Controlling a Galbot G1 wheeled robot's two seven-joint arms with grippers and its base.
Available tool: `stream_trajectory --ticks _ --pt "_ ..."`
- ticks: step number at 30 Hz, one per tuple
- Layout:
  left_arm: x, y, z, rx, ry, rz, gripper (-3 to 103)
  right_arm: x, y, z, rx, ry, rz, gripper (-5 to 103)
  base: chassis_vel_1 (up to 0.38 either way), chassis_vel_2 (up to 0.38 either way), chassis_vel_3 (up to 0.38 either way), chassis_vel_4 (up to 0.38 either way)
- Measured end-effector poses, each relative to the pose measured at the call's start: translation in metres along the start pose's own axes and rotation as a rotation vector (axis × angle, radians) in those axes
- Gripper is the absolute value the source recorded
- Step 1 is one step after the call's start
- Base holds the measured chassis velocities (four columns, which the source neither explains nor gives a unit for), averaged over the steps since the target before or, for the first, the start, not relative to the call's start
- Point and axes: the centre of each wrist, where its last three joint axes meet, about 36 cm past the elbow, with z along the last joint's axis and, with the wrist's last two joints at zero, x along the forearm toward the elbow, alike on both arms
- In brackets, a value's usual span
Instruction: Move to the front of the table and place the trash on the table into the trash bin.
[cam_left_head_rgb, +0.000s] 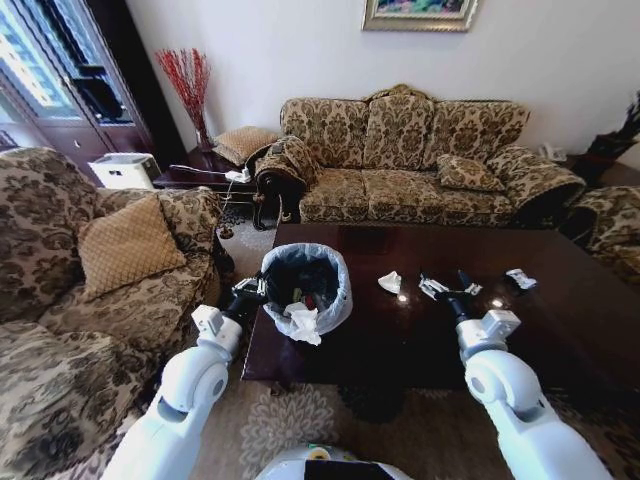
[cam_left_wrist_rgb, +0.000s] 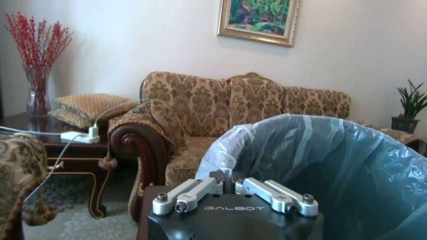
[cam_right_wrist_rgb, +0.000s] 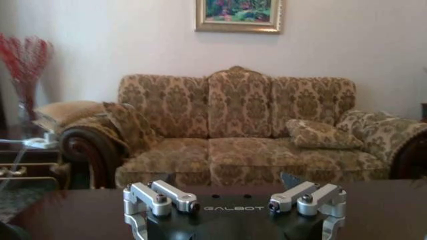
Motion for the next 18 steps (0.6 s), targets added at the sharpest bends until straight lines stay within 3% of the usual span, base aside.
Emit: stream_trajectory --ticks 7,18 --pt "-0.002 0.001 0.004 -0.004 -0.009 0.005 3 -0.018 0.004 0.026 -0.006 0.083 0.105 100 -0.177 0.186 0.192 -0.211" --pt "-0.006 -0.004 0.007 -0.013 -0.009 0.027 3 -0.055 0.003 0.077 -0.051 0.195 0.143 100 -0.029 0.025 0.009 -0.018"
